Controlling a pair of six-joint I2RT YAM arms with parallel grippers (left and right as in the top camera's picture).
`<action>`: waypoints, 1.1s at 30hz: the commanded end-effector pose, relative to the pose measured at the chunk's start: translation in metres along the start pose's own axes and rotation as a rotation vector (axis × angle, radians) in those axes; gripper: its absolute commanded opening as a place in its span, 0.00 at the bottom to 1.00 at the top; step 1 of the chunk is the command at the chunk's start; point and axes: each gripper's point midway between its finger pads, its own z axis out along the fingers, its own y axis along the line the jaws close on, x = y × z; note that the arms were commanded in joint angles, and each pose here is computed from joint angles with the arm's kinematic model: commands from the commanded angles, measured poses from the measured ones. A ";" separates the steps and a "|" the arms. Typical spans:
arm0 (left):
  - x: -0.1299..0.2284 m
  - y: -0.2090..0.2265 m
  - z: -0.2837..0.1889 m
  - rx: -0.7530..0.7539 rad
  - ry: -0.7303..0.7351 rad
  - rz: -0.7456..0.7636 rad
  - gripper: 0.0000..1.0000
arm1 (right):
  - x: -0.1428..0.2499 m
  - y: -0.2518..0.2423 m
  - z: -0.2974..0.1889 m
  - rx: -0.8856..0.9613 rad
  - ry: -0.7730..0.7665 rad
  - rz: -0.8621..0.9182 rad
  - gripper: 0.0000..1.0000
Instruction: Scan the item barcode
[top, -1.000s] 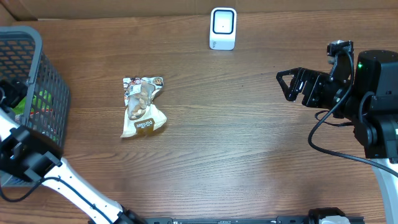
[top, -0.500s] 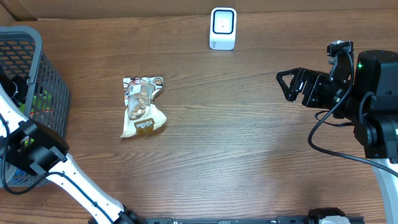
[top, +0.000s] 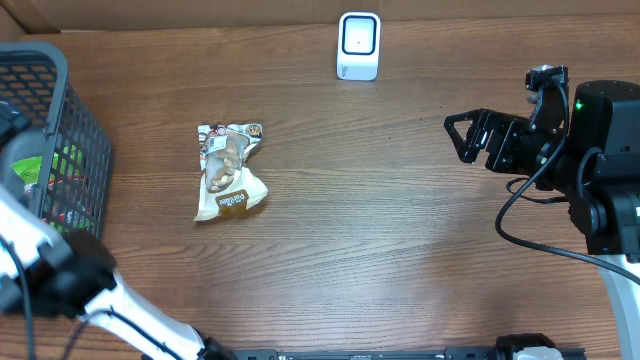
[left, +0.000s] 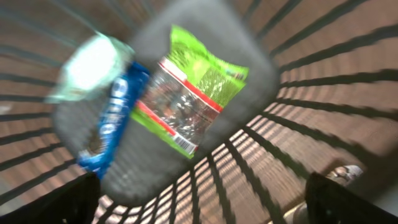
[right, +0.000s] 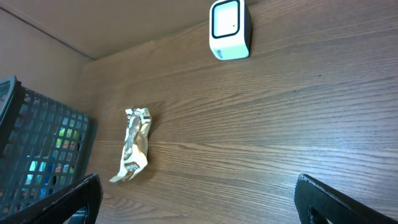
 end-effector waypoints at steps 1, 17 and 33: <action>0.002 0.010 -0.068 -0.006 -0.152 -0.011 0.94 | -0.009 0.006 -0.007 -0.016 -0.029 -0.010 1.00; 0.094 0.010 -0.176 -0.119 -0.376 0.004 0.75 | -0.008 0.004 -0.003 -0.012 -0.019 -0.005 1.00; 0.037 -0.023 -0.269 -0.089 -1.003 0.184 1.00 | -0.003 0.008 0.003 -0.048 0.024 0.006 1.00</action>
